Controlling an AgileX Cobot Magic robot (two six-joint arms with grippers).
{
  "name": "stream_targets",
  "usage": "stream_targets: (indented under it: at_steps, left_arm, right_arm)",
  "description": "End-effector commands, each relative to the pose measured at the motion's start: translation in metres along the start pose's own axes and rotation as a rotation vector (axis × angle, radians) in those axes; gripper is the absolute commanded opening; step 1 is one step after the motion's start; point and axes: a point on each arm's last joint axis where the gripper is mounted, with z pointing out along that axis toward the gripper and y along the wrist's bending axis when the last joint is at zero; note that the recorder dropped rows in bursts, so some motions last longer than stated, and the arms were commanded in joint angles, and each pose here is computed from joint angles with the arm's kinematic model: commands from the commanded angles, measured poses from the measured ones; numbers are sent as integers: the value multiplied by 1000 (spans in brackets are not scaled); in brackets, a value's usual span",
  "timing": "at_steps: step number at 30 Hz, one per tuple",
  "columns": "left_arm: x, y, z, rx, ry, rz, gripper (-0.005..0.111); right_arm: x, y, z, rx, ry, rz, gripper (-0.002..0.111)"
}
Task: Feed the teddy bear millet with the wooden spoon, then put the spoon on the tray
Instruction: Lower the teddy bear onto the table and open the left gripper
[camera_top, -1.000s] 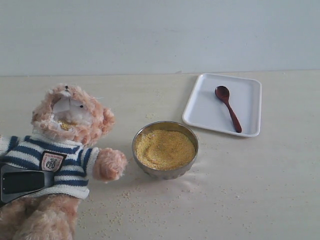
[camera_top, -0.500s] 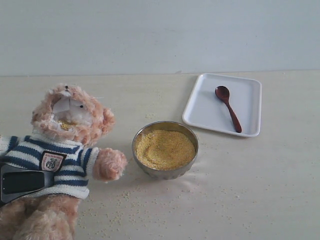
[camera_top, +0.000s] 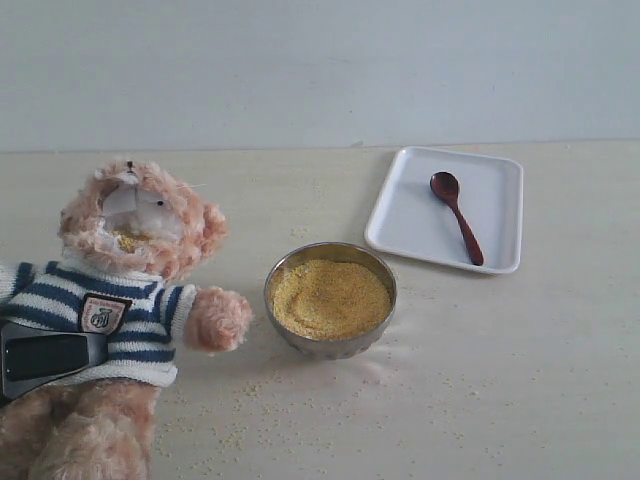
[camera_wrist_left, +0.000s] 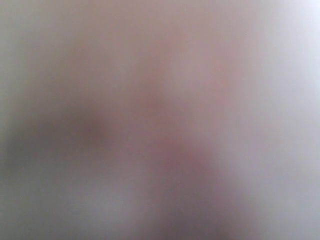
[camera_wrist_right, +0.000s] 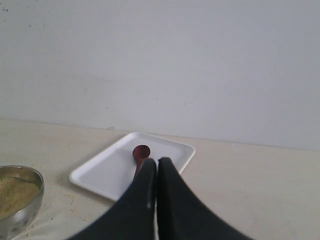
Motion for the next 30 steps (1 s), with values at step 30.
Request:
stream_targets:
  at_steps: [30]
  left_arm:
    - [2,41,7,-255,16,-120,5]
  right_arm:
    - [1,0,0,2,1,2,0]
